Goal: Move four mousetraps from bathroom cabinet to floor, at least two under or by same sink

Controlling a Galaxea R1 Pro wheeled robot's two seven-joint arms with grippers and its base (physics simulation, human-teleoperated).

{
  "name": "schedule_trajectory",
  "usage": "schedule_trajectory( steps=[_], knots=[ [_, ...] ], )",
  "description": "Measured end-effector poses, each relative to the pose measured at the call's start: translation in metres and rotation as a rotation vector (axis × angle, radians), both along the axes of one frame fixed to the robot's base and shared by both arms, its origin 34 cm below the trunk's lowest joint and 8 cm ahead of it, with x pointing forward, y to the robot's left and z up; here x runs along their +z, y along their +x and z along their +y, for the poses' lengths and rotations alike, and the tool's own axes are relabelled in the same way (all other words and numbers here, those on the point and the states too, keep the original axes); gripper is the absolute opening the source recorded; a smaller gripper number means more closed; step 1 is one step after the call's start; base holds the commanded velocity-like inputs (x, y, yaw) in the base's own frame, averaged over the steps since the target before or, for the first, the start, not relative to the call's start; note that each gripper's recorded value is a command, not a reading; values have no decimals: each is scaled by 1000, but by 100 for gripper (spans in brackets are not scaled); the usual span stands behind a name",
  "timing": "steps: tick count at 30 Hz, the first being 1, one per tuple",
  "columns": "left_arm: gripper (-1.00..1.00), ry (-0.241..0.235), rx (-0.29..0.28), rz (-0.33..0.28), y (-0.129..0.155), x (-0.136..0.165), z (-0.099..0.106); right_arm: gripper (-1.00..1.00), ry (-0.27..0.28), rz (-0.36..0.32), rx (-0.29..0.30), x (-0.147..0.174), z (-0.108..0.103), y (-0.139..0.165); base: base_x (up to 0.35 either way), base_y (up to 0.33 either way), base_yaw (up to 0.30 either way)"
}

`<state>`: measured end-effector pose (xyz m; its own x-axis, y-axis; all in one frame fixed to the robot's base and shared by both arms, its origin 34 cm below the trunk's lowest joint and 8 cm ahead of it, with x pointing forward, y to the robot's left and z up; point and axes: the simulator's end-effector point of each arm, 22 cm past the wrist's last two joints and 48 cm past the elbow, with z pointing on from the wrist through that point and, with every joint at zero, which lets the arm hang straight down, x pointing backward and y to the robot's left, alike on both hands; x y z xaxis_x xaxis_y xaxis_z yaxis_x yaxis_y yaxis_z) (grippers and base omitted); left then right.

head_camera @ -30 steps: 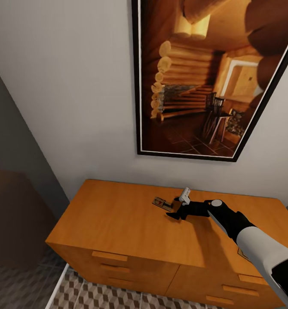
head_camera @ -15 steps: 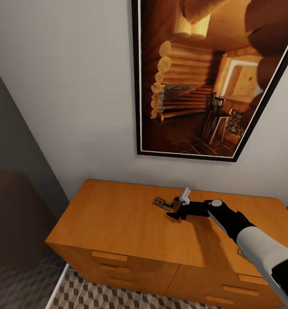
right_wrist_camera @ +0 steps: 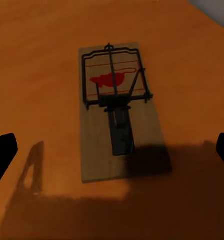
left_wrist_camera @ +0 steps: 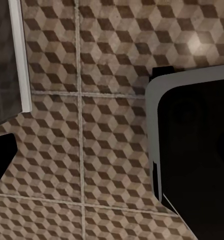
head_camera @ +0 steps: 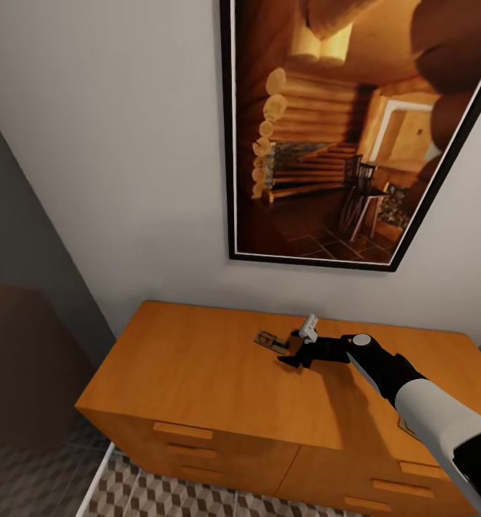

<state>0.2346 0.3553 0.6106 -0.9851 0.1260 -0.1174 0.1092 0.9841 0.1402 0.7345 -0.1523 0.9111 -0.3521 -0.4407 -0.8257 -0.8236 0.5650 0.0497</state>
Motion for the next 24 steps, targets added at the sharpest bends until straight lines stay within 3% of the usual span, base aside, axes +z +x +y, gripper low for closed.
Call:
schedule_trajectory(
  steps=[24],
  knots=[
    [100,0,0,0,0,0,0,100,-2,1,-2,-1,0,0,23,0,0]
  ],
)
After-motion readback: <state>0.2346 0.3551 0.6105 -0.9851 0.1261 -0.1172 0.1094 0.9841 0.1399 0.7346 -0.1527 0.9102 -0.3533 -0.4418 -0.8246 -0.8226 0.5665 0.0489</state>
